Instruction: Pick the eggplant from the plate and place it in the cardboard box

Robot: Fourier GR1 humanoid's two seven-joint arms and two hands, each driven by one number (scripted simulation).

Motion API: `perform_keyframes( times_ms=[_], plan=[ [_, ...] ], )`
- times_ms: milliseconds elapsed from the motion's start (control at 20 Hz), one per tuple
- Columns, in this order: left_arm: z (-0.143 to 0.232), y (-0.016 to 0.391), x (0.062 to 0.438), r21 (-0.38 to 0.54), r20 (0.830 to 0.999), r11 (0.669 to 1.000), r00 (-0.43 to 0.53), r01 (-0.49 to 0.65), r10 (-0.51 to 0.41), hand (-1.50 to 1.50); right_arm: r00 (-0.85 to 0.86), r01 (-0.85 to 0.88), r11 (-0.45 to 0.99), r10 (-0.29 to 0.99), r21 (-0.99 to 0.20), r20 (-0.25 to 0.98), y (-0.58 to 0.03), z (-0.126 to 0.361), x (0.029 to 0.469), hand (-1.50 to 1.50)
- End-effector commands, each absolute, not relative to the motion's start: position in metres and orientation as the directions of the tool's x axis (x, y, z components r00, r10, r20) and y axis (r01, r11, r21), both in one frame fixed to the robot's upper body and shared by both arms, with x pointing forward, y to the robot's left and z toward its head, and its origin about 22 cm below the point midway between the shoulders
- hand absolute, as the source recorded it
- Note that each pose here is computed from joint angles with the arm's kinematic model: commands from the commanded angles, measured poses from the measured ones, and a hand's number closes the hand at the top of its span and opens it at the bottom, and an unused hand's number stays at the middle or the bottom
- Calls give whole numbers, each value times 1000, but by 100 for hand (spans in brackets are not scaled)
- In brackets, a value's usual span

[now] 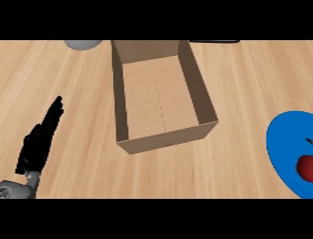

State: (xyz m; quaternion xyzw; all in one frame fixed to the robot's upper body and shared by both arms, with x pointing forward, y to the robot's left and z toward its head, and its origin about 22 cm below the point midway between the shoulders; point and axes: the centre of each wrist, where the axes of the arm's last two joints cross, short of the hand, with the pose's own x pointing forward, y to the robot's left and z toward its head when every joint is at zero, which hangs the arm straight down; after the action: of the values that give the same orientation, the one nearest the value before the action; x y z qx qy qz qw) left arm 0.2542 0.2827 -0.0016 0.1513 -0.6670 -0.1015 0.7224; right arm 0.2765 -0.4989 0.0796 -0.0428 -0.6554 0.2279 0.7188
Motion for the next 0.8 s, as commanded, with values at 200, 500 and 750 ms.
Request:
perform_keyframes(
  times_ms=[200, 500, 750],
  plan=[
    [2, 274, 254, 360, 930, 933, 88, -16, -357, 0, 55, -627, 545, 744, -556, 666, -512, 138, 283, -150],
    [19, 273, 264, 370, 928, 927, 71, -61, -366, 0, 25, -802, 338, 843, -493, 537, -504, 137, 286, -150],
    [2, 271, 252, 373, 925, 926, 99, -57, -367, 0, -32, -838, 245, 869, -487, 494, -490, 103, 290, -150]
  ],
)
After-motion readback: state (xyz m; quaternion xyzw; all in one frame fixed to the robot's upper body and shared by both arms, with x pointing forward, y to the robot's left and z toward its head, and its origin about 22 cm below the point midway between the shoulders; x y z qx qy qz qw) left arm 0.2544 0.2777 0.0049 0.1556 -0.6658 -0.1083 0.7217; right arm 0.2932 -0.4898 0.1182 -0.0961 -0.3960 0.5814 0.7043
